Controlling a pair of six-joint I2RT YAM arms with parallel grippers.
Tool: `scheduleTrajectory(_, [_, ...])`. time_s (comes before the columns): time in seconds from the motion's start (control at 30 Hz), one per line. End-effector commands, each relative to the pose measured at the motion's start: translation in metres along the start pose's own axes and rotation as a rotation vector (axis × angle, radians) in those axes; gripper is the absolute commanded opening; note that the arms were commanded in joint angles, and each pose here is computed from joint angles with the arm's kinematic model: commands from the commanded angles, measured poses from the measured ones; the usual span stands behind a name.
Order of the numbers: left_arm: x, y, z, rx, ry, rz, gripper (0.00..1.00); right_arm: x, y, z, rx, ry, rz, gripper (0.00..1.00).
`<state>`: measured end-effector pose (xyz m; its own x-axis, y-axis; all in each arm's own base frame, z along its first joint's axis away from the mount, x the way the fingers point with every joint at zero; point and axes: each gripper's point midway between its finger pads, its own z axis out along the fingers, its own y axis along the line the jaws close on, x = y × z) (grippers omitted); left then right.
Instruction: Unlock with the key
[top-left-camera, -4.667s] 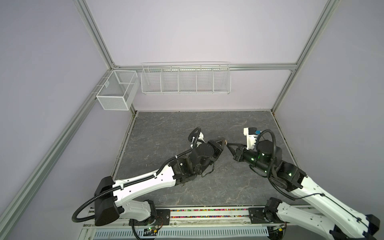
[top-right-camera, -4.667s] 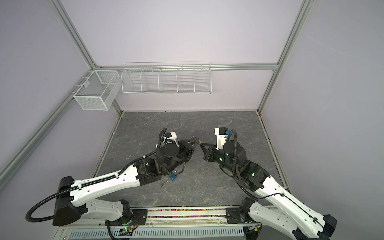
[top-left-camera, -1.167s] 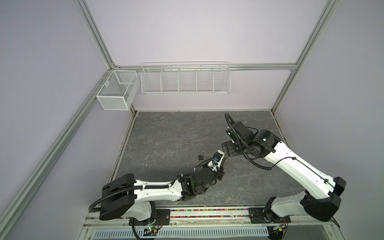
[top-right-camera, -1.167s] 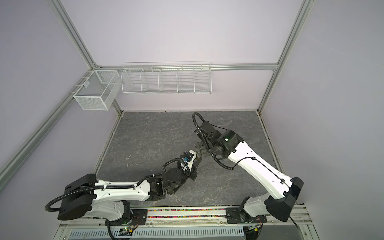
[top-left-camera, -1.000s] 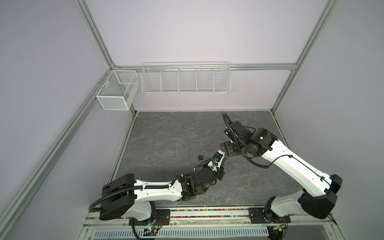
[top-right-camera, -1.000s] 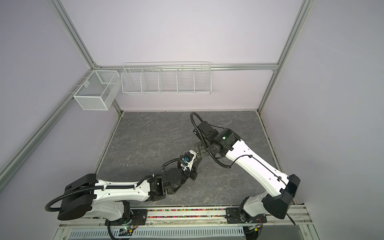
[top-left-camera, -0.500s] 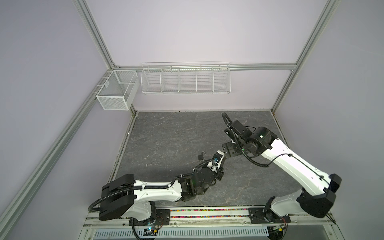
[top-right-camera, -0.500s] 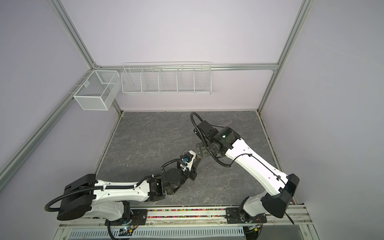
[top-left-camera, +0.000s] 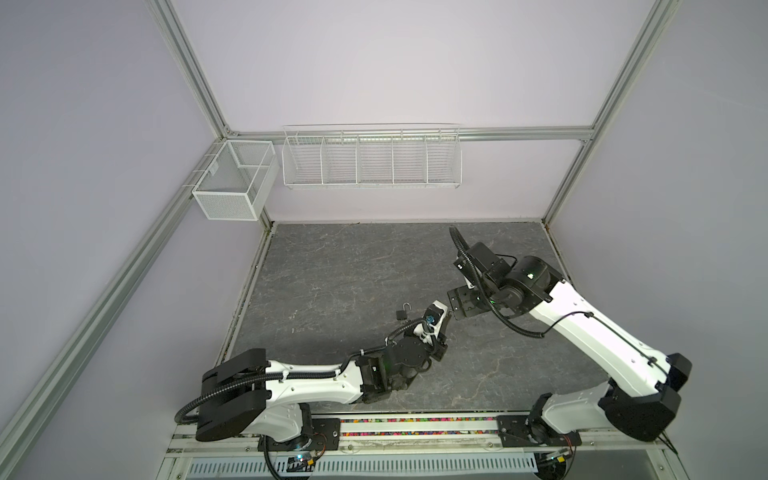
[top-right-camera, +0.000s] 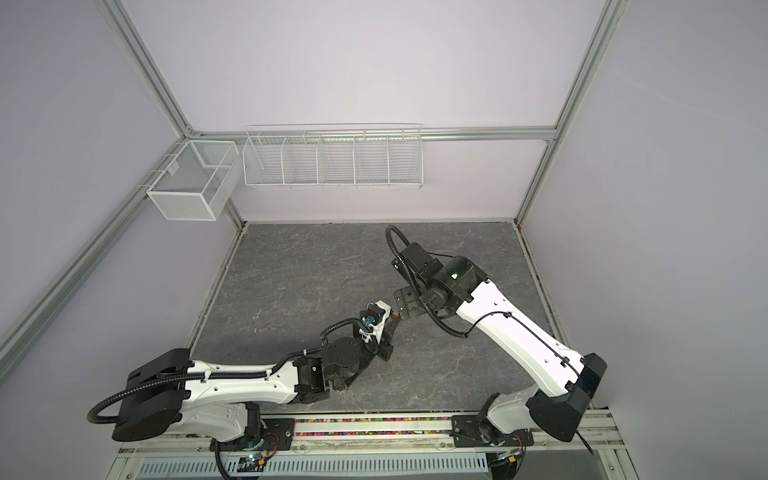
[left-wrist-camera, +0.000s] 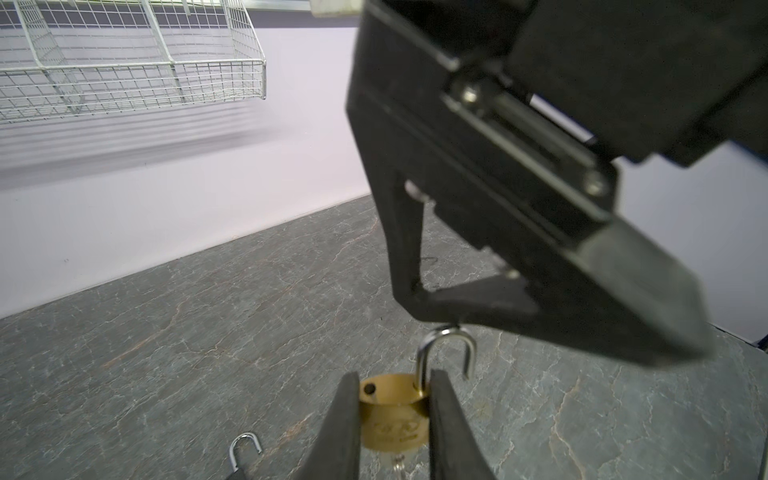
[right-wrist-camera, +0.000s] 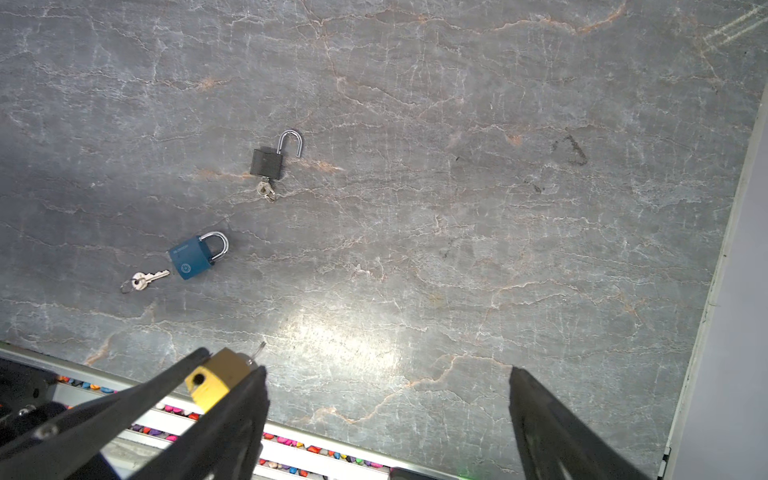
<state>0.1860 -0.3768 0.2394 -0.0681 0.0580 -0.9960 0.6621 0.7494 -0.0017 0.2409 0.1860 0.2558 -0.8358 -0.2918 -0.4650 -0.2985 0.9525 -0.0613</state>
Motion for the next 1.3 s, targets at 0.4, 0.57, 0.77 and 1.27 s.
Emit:
scheduleTrajectory(0.4, [0.006, -0.005, 0.005, -0.013, 0.087, -0.121, 0.0, 0.014, -0.031, -0.013, -0.008, -0.043, 0.051, 0.9])
scheduleTrajectory(0.57, [0.03, -0.017, 0.013, -0.039, 0.272, -0.248, 0.0, 0.029, -0.049, 0.005, -0.05, -0.022, 0.158, 0.89])
scheduleTrajectory(0.77, [0.064, -0.044, 0.022, -0.045, 0.483, -0.424, 0.0, 0.042, -0.075, 0.022, -0.101, -0.051, 0.341, 0.89])
scheduleTrajectory(1.27, [0.139, -0.055, 0.061, -0.325, 0.827, -0.458, 0.0, 0.074, -0.131, 0.068, -0.09, -0.029, 0.622, 0.89])
